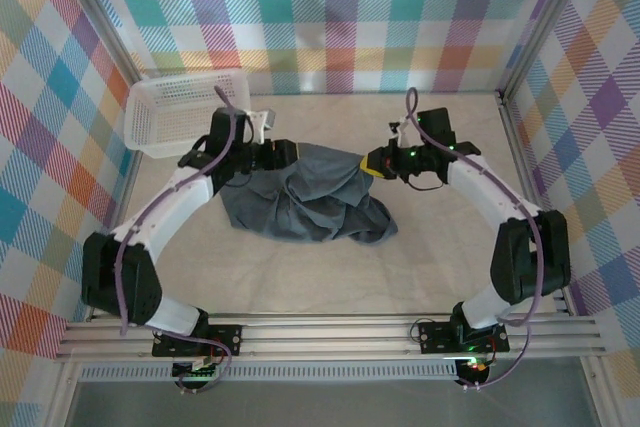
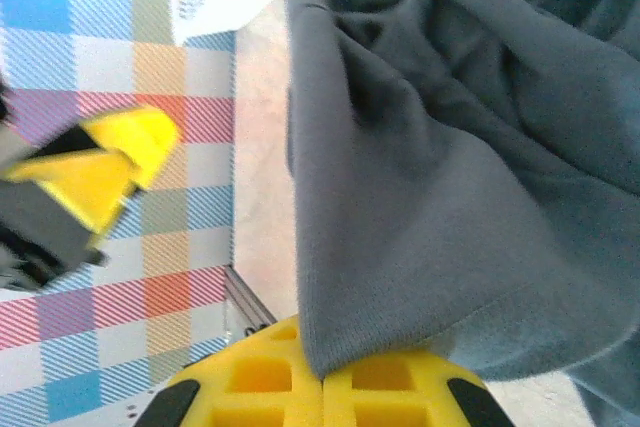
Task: Fold the inside-out t-shirt
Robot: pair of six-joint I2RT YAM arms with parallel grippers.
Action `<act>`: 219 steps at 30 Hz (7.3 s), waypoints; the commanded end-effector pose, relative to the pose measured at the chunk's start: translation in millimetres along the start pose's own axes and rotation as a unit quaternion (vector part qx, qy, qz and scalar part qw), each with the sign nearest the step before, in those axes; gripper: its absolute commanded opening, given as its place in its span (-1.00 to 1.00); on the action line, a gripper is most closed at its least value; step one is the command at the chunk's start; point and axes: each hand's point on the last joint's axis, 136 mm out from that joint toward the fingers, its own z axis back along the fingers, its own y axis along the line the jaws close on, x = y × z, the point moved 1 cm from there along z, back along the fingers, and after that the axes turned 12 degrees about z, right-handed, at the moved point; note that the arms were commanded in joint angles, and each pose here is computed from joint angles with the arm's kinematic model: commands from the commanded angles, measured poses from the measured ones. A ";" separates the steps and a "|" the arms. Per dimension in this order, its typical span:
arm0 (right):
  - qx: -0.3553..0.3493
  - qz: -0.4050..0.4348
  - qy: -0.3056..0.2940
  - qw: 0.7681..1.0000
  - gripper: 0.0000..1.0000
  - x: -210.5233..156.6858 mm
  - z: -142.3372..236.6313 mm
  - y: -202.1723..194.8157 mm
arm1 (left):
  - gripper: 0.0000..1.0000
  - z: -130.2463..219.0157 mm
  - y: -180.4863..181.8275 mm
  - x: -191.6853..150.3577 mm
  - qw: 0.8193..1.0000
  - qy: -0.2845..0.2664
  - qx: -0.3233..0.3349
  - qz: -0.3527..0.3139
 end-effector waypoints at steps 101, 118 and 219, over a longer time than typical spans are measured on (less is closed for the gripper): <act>-0.399 0.017 -0.209 0.893 -1.00 26.5 141.5 -36.9 | -0.29 -25.3 71.6 -207.8 0.824 0.201 0.463 0.258; -0.397 0.017 -0.214 0.892 -1.00 22.3 145.2 -34.5 | -0.46 -25.8 93.1 -227.4 0.788 0.263 0.515 0.211; -0.349 0.141 -0.295 0.878 0.65 218.4 192.5 23.4 | 0.51 31.5 -2.1 192.0 0.972 -0.193 0.095 0.091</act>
